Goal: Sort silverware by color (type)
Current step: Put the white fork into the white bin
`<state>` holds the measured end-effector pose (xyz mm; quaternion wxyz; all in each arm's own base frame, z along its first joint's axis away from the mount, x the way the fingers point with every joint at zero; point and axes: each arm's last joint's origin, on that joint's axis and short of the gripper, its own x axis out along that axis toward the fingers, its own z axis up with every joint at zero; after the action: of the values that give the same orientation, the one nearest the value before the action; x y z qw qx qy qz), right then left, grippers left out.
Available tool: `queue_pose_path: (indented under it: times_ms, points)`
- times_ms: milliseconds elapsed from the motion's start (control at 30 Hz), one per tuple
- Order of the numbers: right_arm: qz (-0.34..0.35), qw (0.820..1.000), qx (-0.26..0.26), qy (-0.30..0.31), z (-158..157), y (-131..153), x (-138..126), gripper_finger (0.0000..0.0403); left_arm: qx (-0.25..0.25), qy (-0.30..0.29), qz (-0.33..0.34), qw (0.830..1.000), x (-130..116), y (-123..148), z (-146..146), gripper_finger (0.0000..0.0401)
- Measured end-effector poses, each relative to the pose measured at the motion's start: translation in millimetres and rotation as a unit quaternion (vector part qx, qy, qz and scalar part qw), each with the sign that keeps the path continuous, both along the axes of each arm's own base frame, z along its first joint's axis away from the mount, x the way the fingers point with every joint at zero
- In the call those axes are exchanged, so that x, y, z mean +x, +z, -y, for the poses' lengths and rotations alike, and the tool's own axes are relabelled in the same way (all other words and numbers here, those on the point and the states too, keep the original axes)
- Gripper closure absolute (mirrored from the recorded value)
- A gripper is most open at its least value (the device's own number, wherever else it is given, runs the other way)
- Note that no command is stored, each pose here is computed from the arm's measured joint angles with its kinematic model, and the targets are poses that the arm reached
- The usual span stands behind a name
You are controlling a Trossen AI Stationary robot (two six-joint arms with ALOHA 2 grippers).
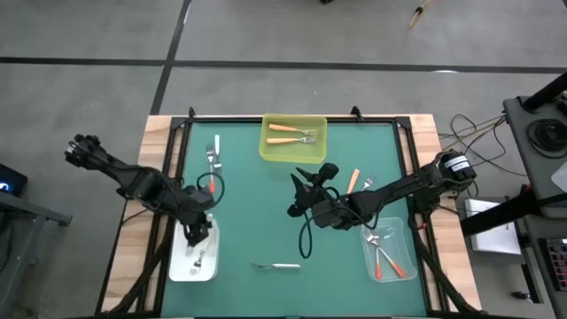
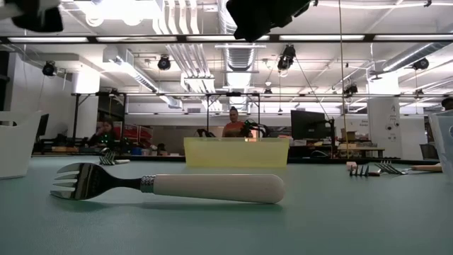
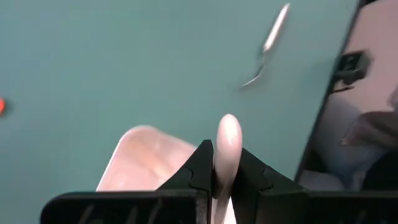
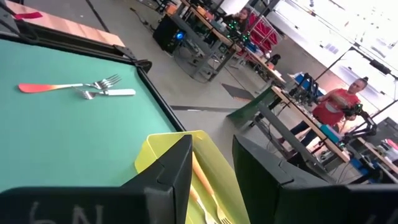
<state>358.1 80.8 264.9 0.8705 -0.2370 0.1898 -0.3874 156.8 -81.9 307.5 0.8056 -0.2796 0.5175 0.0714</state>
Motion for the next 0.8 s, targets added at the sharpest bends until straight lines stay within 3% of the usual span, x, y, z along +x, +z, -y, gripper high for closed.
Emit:
queue_pose_path:
  times_ms: [200,367,533,800]
  points:
    - [0.0,1.0,0.0,0.0,0.0,-0.1,0.0,0.0303,0.003,0.001,-0.025,1.0,-2.0,-32.5,5.4,0.039]
    - [0.0,1.0,0.0,0.0,0.0,-0.1,0.0,0.0305,-0.036,-0.022,-0.042,0.998,-2.3,-54.3,11.2,0.039]
    - [0.0,1.0,0.0,0.0,0.0,0.0,0.0,0.0303,-0.044,-0.021,-0.084,0.995,-9.4,-77.4,13.4,0.039]
    - [0.0,1.0,0.0,0.0,0.0,0.0,0.0,0.0307,-0.052,-0.015,-0.082,0.995,-10.1,-90.7,14.4,0.0387]
